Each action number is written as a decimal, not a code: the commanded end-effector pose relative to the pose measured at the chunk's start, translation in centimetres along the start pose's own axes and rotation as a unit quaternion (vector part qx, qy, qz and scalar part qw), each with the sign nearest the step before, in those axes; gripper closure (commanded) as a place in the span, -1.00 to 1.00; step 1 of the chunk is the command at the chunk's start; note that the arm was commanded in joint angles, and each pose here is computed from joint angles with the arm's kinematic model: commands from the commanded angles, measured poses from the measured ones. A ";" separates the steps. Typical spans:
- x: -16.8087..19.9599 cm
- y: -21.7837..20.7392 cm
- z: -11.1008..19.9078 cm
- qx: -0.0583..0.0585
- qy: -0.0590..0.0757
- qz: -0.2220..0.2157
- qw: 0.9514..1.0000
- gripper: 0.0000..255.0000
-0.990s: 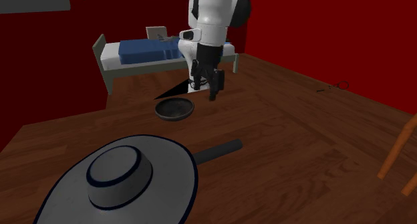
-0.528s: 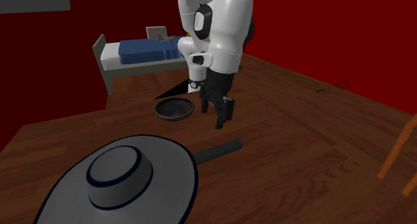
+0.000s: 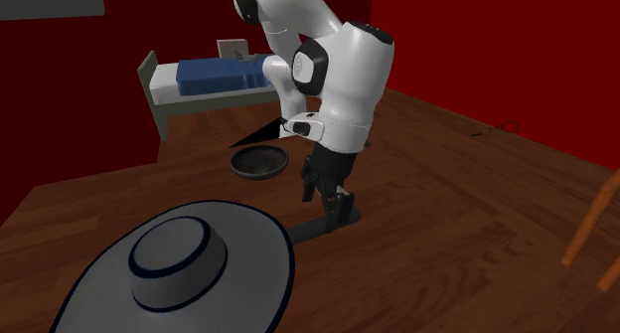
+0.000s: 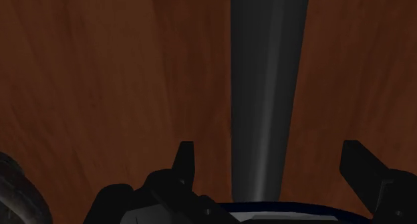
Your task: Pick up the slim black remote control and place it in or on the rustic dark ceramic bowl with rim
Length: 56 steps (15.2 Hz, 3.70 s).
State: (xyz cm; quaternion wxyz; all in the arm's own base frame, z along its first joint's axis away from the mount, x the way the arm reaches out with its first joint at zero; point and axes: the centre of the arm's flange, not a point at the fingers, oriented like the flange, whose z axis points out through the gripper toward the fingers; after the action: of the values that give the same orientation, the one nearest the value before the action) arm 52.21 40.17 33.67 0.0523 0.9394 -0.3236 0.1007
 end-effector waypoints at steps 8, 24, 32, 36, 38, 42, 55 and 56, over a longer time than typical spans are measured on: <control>0.0 -0.1 2.9 0.000 0.001 0.001 1.000 -1.00; 0.2 -0.1 1.9 0.000 0.001 0.001 1.000 1.00; 1.1 0.0 -2.2 0.000 0.001 0.001 1.000 1.00; 1.6 0.1 -4.3 0.000 0.001 0.001 1.000 1.00; 1.8 0.1 -5.3 0.000 0.001 0.001 1.000 1.00; 2.3 0.2 -7.4 0.000 0.001 0.001 1.000 1.00; 4.3 5.5 -11.3 0.000 0.001 0.001 1.000 1.00; 4.6 6.8 -11.1 0.000 0.001 0.001 1.000 1.00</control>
State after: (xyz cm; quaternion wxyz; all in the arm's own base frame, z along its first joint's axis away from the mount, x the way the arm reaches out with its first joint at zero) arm 50.37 35.15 45.70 0.0525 0.9392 -0.3238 0.1011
